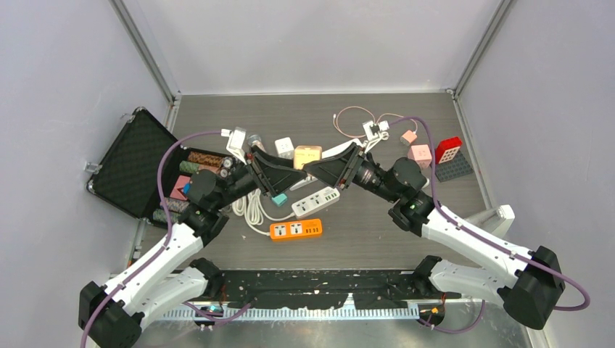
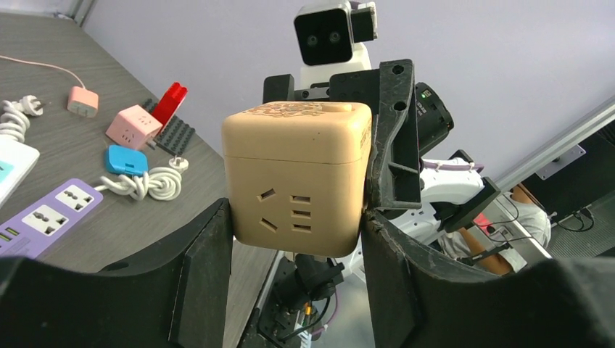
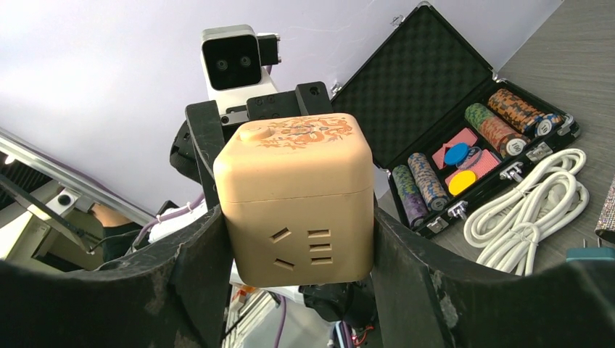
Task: Insert the plug
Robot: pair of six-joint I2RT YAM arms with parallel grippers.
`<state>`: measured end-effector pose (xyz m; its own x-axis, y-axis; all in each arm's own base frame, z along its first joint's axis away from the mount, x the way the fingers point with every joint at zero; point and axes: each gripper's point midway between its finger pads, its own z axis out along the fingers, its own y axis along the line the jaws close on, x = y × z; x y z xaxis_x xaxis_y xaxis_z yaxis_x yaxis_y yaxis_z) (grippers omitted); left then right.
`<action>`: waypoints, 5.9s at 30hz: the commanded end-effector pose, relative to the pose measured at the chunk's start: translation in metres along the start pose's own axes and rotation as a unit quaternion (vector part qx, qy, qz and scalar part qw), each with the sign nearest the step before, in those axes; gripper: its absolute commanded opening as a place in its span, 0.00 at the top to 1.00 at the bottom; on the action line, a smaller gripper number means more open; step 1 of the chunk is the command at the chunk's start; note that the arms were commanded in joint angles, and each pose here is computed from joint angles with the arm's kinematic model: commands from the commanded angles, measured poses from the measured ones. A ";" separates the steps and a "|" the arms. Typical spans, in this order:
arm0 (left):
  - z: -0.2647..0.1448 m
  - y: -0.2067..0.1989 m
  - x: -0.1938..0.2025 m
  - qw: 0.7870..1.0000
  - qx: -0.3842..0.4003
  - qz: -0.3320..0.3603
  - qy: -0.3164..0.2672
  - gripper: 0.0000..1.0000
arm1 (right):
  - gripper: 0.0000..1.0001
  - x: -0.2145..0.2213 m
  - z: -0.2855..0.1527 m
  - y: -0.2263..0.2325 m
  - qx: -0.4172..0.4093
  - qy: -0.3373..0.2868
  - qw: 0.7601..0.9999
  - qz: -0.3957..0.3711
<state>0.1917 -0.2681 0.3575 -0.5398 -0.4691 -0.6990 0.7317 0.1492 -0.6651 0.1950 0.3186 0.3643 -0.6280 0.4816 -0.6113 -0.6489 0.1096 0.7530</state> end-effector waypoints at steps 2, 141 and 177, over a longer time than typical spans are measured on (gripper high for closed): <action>0.001 -0.011 -0.010 1.000 0.014 -0.010 -0.022 0.58 | 0.62 -0.010 0.000 0.033 -0.067 -0.014 0.997 -0.017; -0.035 -0.057 0.058 0.978 0.069 0.107 0.167 1.00 | 0.04 0.038 -0.095 0.055 -0.163 0.184 0.932 -0.265; -0.019 -0.045 0.031 0.995 0.032 0.068 0.063 0.77 | 0.93 0.037 -0.045 0.045 -0.122 0.202 0.956 -0.174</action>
<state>0.1221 -0.2782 0.3434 -0.5520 -0.2526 -0.7946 0.8013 0.1027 -0.5893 0.1273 0.3012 0.3367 -0.4532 0.0272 -0.8910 -0.8911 0.0111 0.4536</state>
